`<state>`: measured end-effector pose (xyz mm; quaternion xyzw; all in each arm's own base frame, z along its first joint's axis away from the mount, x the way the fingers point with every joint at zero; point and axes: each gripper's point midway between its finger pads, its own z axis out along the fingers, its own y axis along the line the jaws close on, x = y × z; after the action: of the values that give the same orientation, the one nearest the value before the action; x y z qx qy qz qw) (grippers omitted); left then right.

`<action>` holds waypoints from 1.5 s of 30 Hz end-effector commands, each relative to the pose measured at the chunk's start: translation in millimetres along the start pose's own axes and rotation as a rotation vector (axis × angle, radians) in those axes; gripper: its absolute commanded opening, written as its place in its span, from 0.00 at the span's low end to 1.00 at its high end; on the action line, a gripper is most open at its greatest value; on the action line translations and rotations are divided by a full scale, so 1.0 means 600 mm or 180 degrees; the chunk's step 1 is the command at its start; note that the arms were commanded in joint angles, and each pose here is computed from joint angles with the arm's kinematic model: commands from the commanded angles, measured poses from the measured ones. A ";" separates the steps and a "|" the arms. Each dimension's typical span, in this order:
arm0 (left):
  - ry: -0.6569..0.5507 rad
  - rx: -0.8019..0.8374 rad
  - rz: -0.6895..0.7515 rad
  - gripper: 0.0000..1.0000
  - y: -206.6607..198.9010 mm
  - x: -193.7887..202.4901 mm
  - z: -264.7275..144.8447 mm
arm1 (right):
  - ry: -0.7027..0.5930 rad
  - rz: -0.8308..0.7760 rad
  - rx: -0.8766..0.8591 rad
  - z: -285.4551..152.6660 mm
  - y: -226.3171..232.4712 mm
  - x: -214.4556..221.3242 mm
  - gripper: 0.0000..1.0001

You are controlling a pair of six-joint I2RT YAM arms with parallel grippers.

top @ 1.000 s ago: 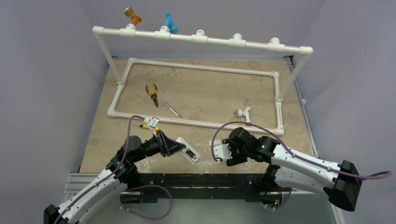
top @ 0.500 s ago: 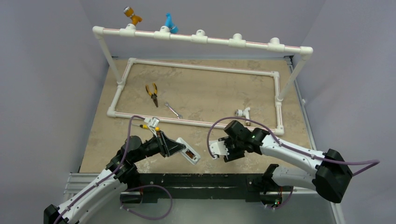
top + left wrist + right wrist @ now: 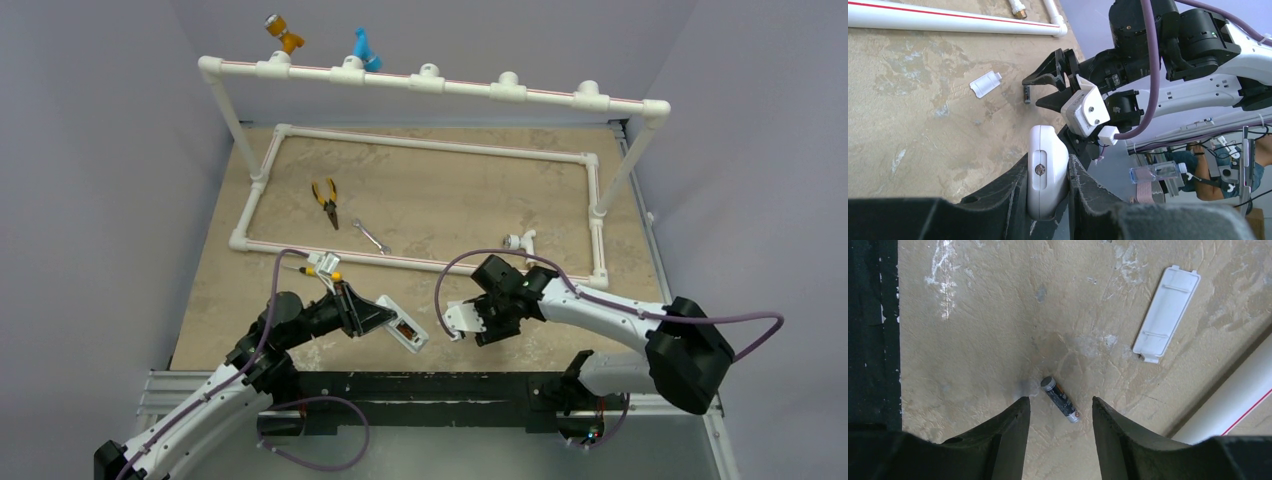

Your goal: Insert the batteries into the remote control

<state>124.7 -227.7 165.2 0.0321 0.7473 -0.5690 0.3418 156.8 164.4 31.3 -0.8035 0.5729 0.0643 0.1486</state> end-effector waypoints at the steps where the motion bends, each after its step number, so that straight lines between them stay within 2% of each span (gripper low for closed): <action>1: -0.0148 0.0179 0.0124 0.00 -0.035 -0.026 -0.003 | -0.0115 -0.0070 0.0020 -0.007 -0.020 -0.017 0.46; 20: -0.0190 0.0151 0.0162 0.00 -0.036 -0.027 -0.013 | -0.0031 0.0168 -0.0504 0.010 -0.010 0.003 0.30; 27: -0.0198 0.0145 0.0157 0.00 -0.035 -0.028 -0.012 | -0.0052 0.0319 -0.0538 0.010 0.003 0.003 0.17; 34: -0.0171 0.0139 0.0147 0.00 -0.035 -0.026 -0.011 | -0.0180 0.0618 -0.0511 0.007 0.002 -0.014 0.00; 40: -0.0187 0.0129 0.0140 0.00 -0.035 -0.028 -0.011 | -0.0477 0.0966 -0.0080 -0.015 -0.027 -0.043 0.00; 45: -0.0209 0.0106 0.0141 0.00 -0.033 -0.031 -0.008 | -0.0926 0.2026 0.0839 -0.076 -0.100 -0.074 0.00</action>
<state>123.6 -222.3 163.1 0.0266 0.7509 -0.5608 0.3478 168.7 184.8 54.6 -0.6773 0.6990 0.1307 0.1885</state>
